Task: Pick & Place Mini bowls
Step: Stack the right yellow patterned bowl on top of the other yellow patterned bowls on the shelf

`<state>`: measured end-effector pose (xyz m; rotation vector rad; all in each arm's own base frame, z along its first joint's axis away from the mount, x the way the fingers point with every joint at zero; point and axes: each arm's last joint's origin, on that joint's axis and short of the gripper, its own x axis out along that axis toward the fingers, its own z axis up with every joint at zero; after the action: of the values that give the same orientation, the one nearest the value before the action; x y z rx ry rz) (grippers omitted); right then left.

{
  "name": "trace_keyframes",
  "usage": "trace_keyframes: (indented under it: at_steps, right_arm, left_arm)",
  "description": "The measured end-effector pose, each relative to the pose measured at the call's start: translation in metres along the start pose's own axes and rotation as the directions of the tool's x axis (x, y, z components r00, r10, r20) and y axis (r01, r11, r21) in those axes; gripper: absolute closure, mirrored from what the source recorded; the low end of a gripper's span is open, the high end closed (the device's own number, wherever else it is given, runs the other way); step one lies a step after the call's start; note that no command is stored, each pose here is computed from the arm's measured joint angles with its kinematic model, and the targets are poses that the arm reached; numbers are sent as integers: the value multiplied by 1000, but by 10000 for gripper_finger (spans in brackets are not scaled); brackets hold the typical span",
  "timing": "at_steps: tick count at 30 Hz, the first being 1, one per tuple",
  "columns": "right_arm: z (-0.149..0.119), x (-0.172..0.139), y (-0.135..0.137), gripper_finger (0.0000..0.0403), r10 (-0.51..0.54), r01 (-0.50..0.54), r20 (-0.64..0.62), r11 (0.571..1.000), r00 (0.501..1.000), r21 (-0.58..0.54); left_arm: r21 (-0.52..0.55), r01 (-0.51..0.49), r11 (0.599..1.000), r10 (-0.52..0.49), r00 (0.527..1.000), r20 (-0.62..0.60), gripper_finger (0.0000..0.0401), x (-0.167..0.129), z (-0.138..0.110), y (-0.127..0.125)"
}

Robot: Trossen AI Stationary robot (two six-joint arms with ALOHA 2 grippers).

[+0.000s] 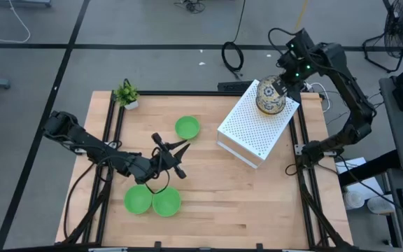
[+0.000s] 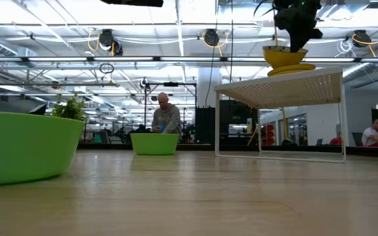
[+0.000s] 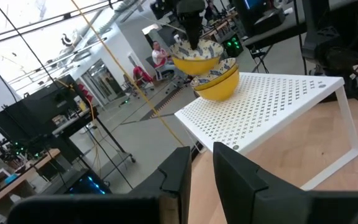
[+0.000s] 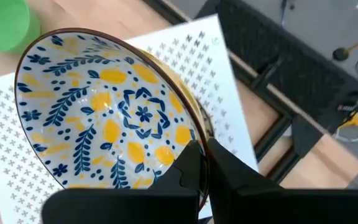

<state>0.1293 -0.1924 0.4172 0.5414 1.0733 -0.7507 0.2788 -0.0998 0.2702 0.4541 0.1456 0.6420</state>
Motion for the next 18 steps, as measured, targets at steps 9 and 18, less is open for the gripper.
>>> trace_keyframes:
  at_steps: [9,18]
  right_arm:
    - [2,34,-3,403,16,-15,-153,1000,988,4]
    - [7,45,-5,399,-15,17,-185,1000,983,10]
  left_arm:
    - [-3,0,1000,0,1000,0,327,0,0,0]
    - [-3,0,1000,0,1000,0,327,0,0,0]
